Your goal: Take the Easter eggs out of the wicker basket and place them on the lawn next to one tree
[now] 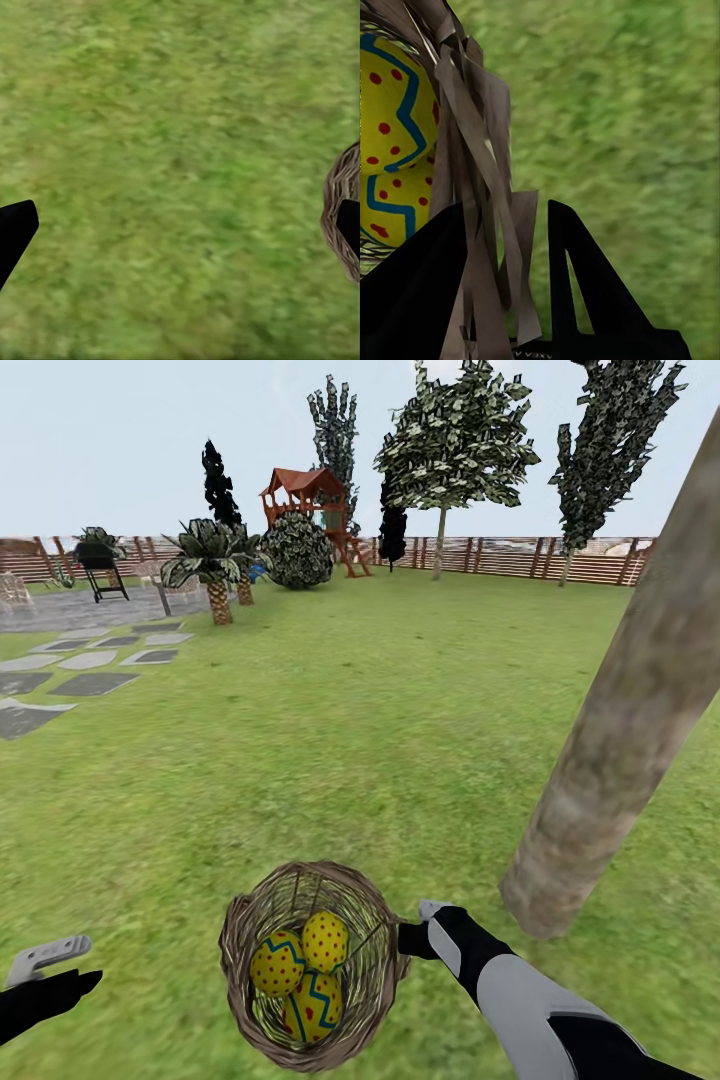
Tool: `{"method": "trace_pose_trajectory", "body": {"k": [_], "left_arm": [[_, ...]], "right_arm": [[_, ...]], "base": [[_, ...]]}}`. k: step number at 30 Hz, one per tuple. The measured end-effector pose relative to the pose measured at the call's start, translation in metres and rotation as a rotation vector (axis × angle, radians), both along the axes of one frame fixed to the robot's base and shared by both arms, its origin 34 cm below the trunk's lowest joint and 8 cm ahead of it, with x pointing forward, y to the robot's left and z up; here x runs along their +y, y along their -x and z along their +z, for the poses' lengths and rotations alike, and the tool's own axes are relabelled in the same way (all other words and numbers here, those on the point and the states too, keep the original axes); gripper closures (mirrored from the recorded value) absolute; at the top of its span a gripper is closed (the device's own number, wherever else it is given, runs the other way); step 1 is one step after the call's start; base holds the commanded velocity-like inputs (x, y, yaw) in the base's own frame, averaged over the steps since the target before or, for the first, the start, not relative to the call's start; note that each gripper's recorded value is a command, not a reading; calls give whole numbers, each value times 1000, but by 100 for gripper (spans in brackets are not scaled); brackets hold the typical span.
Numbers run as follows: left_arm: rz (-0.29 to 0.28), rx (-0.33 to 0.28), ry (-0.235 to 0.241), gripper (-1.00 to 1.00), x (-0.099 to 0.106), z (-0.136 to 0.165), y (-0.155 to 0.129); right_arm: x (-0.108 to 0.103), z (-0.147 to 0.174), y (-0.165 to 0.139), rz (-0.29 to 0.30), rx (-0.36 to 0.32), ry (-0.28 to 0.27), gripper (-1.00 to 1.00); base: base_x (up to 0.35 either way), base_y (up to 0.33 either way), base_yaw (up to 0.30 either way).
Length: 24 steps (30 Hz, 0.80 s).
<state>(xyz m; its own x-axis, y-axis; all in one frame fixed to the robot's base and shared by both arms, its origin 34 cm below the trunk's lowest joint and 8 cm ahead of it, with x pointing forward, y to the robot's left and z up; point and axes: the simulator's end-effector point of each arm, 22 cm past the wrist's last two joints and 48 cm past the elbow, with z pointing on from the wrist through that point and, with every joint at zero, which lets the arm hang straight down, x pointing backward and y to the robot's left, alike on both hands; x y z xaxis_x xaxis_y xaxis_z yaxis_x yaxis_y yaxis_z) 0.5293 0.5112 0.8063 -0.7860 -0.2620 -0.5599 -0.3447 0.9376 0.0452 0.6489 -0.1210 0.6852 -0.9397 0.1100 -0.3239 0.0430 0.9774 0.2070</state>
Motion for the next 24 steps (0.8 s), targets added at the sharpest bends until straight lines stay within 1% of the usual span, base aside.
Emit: {"method": "trace_pose_trajectory", "body": {"k": [24], "left_arm": [[0, -1, -1, -100, 0, -33, -3]], "right_arm": [[0, -33, -3, 0, -1, 0, 100]], "base": [[0, 0, 0]]}}
